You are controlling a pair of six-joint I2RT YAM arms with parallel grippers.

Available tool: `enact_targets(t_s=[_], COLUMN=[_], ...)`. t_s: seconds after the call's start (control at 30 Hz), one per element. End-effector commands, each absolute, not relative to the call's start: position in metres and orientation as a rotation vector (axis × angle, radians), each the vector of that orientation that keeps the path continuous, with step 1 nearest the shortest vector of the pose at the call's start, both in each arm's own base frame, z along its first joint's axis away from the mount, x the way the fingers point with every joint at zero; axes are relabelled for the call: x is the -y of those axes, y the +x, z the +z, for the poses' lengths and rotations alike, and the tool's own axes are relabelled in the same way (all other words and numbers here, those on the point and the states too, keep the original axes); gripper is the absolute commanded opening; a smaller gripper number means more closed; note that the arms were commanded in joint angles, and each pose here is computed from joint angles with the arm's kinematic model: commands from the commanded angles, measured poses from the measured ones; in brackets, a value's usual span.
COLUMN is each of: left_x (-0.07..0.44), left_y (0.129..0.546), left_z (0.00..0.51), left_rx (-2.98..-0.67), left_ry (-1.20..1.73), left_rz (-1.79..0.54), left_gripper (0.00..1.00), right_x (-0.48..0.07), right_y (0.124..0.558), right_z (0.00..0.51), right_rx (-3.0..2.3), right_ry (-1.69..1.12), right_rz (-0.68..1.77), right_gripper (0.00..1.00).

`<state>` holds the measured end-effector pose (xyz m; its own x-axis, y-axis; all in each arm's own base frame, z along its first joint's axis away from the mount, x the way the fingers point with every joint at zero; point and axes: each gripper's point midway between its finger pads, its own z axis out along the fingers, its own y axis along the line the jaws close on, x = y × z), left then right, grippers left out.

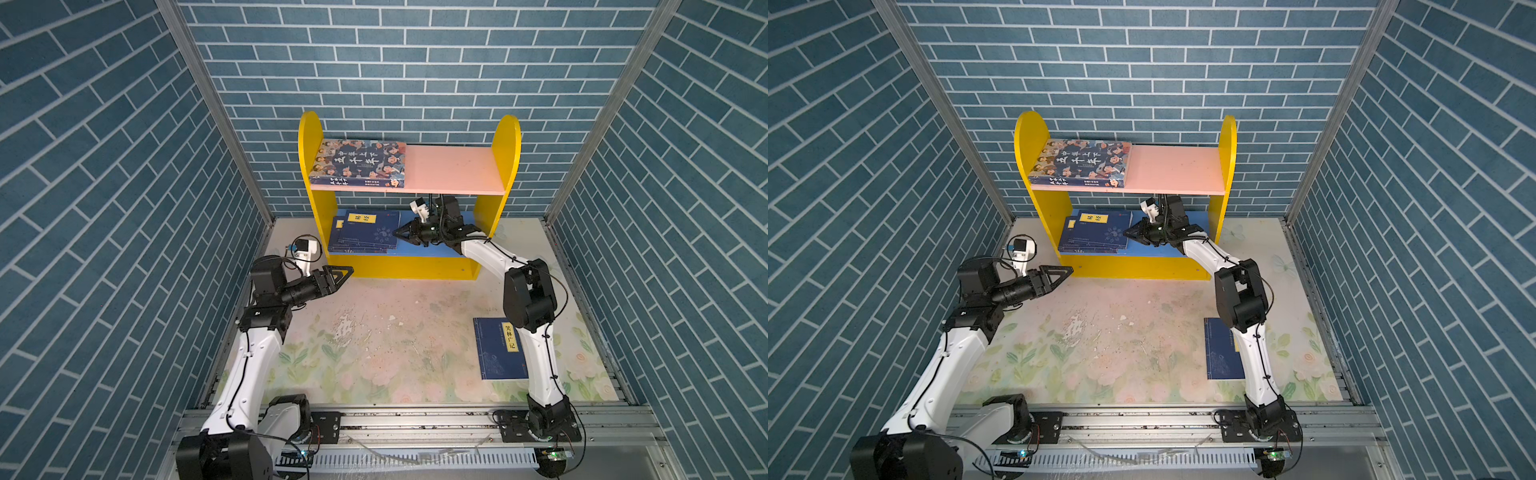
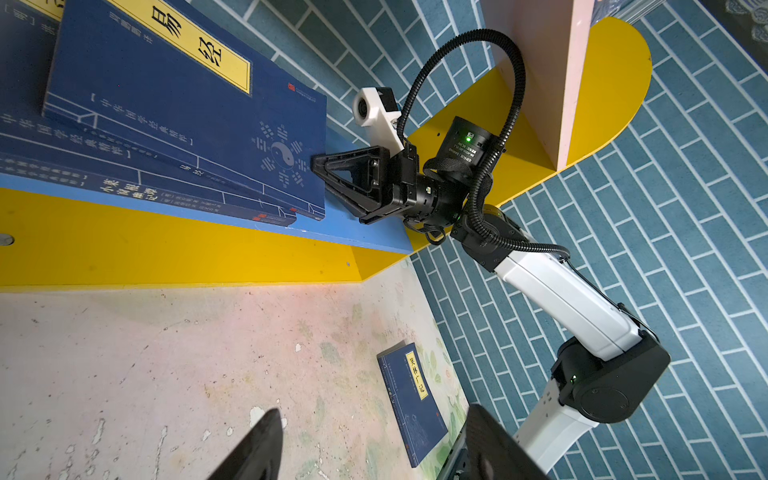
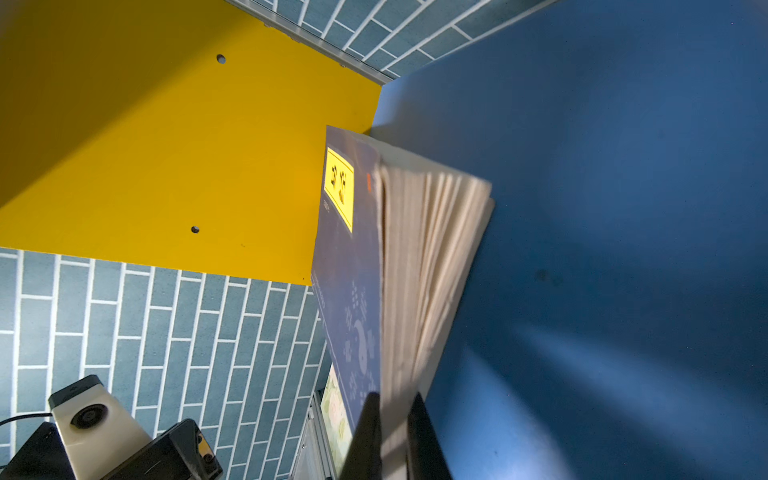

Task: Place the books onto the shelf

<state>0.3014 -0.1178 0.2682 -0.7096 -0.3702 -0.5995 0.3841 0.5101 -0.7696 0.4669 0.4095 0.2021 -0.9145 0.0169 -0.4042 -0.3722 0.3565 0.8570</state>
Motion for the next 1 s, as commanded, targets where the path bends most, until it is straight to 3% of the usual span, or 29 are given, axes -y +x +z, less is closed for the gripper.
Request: enact_targets(t_s=[0.0,0.97], left_x=[0.117,0.116], left_y=[0.299,0.299], left_z=[0.269,0.271], left_rx=[-1.98,-1.975], left_ry=[0.024,0.026], left_rz=[-1.25,-1.247], left_gripper=[0.71,0.71], right_x=[-0.419,-0.436], right_y=[0.462,0.453], right_z=[0.21,0.215], right_rx=[-2.245,-2.258], right_ry=[-0.405,-0.51], right_rz=[1.598,1.615], right_gripper=[0.0,0.0])
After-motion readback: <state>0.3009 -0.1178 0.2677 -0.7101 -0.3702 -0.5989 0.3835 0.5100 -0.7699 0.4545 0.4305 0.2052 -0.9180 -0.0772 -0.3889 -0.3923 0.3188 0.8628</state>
